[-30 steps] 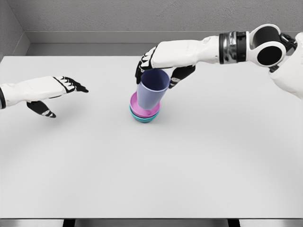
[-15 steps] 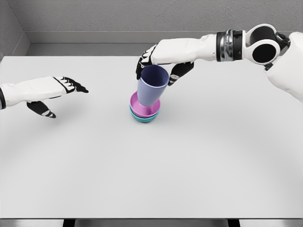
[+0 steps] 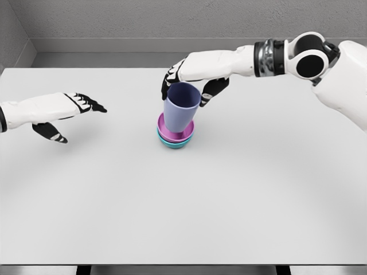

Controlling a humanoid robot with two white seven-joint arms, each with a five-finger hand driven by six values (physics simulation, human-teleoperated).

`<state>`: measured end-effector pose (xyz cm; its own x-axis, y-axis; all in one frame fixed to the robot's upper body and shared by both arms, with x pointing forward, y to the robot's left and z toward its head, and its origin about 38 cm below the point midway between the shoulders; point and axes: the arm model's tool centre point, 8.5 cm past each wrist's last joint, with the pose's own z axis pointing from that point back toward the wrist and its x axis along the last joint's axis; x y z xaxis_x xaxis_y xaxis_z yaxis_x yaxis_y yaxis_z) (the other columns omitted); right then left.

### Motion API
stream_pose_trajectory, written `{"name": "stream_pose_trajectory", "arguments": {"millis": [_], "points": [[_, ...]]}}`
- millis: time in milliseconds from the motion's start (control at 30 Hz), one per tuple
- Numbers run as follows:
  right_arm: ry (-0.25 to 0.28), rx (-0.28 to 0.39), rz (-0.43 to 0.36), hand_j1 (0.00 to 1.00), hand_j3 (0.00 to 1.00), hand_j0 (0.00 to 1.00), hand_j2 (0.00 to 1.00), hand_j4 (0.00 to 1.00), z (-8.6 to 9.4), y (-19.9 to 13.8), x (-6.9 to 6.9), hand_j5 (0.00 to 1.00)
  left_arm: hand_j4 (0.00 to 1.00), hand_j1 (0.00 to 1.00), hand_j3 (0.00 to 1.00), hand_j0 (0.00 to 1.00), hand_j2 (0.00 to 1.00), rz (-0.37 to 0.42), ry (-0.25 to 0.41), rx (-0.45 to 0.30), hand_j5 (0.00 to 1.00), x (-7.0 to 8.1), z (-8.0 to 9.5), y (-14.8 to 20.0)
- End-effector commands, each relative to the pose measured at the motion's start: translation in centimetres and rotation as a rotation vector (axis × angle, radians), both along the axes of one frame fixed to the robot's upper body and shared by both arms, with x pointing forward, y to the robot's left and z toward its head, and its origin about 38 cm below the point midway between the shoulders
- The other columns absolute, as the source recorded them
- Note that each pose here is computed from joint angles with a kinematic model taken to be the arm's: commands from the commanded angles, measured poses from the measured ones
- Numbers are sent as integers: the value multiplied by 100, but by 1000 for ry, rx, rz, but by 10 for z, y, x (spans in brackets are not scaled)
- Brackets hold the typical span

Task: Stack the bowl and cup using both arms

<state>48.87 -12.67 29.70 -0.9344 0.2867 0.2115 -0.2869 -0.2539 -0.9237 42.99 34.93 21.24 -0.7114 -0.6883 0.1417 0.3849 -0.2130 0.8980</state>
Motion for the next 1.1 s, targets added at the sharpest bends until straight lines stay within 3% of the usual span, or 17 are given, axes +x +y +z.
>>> {"name": "stream_pose_trajectory", "arguments": {"millis": [0,300,433,767,867,967,1000,1067], "points": [[9,6,-2,65,65,65,65,65,-1,2,1,65,100,100,100,100,100,3,3,-7,100,0,0,1],[20,4,-25,69,69,69,69,69,-5,-1,7,69,100,100,100,100,100,3,3,-7,100,0,0,1],[24,5,-31,100,100,100,100,100,-5,-1,7,100,100,100,100,100,100,4,3,-4,100,0,0,1],[23,12,-22,100,100,100,100,100,-4,-1,6,100,100,100,100,100,100,10,2,4,100,-1,2,5],[17,48,-35,100,100,100,100,100,5,-9,8,100,100,100,100,100,100,10,3,6,100,-1,1,5],[38,125,-104,100,100,100,100,100,20,-45,13,100,100,100,100,100,100,11,2,5,100,-1,2,6],[71,155,-150,100,100,100,100,100,11,-69,12,100,100,100,100,100,100,11,2,5,100,-1,2,6],[89,193,-213,100,100,100,100,100,7,-100,11,100,100,100,100,100,100,11,2,5,100,-1,2,6]]}}
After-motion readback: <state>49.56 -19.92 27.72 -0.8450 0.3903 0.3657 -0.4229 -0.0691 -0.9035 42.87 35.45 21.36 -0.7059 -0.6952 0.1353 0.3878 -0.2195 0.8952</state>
